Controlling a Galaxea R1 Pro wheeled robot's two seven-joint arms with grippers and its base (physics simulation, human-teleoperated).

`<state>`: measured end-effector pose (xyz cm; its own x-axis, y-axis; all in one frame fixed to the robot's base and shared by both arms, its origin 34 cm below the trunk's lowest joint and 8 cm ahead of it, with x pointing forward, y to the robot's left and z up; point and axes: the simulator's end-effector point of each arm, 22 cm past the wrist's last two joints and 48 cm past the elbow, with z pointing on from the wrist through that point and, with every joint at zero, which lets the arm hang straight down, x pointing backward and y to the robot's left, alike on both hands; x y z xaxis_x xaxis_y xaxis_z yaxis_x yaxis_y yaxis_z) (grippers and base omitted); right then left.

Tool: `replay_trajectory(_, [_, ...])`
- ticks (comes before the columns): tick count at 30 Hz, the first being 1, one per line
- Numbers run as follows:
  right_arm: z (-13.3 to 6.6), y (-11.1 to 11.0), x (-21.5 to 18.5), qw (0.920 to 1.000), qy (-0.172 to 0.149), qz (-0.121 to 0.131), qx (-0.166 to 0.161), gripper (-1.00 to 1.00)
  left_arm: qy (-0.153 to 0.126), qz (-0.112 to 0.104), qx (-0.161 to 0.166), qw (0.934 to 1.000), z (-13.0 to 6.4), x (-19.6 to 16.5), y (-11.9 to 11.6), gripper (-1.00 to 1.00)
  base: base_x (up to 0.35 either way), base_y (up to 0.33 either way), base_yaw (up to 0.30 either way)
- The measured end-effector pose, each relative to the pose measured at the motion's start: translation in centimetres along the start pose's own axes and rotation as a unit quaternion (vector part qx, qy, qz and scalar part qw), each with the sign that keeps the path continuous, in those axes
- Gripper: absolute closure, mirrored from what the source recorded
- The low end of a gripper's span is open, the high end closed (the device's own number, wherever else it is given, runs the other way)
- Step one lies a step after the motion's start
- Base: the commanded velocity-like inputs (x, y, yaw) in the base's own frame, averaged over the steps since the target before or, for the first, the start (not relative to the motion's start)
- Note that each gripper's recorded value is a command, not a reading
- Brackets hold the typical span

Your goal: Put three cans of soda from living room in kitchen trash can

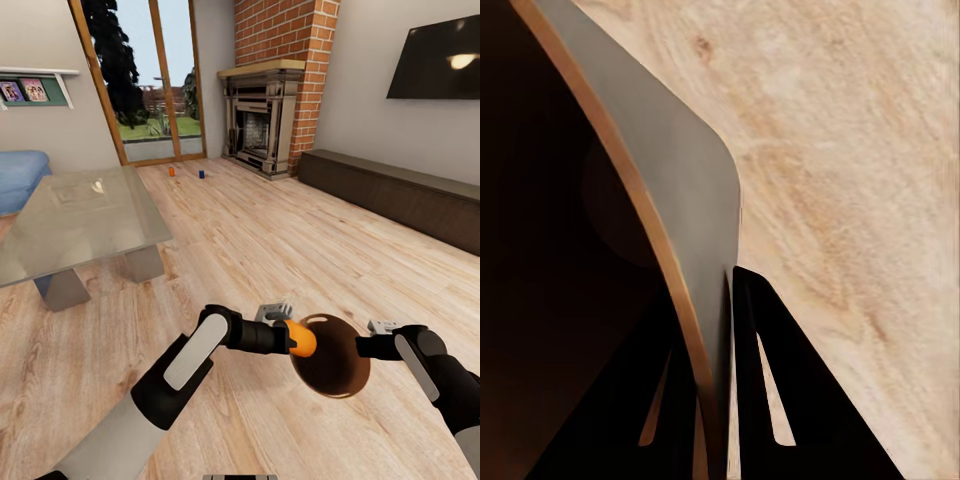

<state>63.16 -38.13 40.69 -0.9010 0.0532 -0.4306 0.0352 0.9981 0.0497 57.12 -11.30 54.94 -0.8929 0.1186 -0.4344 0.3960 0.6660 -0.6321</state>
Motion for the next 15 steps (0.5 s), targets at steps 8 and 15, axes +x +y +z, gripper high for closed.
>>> replay_trajectory(8, [0.7,2.4,0.8,0.9998,0.007,-0.012,-0.012,1.0,0.01,-0.008,-0.007,0.9999,1.2,0.9,0.4,1.0,0.0,0.0,0.0])
replay_trajectory(15, [1.4,6.1,1.6,0.9988,0.014,-0.011,-0.045,1.0,0.025,-0.014,-0.017,0.9994,2.1,2.0,1.4,-1.0,0.0,0.0,0.0])
